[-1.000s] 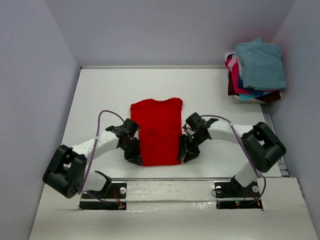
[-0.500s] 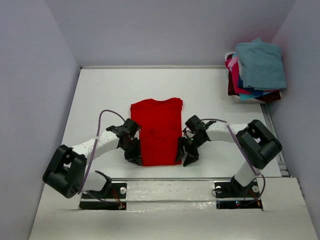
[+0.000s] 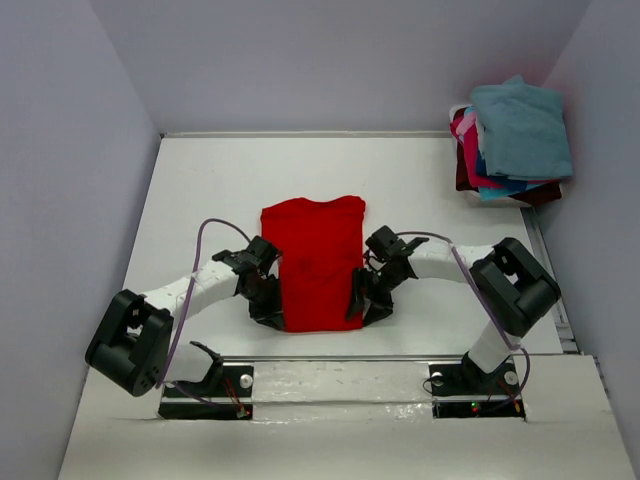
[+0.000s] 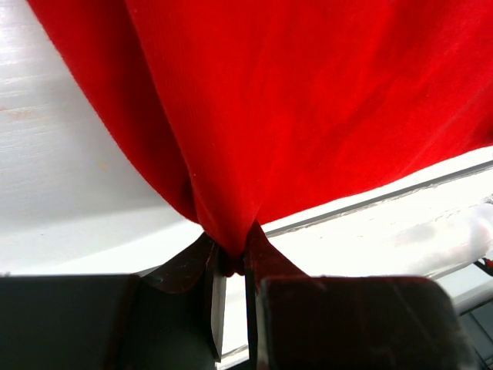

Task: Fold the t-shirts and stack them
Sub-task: Fold the tshirt

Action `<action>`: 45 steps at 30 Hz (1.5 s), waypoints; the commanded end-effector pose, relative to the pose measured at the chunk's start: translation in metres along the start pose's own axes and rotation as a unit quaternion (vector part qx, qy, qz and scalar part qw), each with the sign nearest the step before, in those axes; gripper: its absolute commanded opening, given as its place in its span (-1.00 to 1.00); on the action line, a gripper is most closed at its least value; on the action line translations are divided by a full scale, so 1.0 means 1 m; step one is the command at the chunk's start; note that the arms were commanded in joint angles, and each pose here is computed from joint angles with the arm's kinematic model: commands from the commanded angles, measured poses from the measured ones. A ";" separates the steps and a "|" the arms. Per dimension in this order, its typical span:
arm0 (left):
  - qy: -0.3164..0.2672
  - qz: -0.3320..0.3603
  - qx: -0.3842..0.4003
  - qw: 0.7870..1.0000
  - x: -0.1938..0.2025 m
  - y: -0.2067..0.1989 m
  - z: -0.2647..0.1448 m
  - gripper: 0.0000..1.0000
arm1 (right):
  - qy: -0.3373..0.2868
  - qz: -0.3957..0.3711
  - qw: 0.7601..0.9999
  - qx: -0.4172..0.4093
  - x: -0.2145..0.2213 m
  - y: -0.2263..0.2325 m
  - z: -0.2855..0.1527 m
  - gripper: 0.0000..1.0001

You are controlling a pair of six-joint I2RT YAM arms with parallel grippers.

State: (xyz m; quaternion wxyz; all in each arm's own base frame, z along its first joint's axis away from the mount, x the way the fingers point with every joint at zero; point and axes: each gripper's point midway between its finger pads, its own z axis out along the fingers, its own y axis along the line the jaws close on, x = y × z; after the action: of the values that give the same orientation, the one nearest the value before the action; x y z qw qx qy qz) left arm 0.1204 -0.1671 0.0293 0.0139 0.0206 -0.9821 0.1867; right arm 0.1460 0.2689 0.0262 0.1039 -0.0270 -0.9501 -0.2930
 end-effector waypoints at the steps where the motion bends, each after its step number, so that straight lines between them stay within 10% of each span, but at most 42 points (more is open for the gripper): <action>1: -0.001 0.015 0.005 1.000 -0.002 -0.008 -0.006 -0.89 | -0.072 -0.026 0.996 0.048 -0.024 -0.005 -0.010 0.24; 45: -0.001 0.016 0.009 1.000 -0.003 -0.008 -0.002 -0.89 | -0.077 -0.024 0.996 0.029 -0.019 -0.007 -0.002 -0.23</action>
State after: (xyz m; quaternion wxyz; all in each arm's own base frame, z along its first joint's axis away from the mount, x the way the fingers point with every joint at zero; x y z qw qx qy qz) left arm 0.1208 -0.1694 0.0302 0.0123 0.0161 -0.9818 0.1891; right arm 0.1581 0.2619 0.0225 0.0491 -0.0286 -0.9608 -0.2712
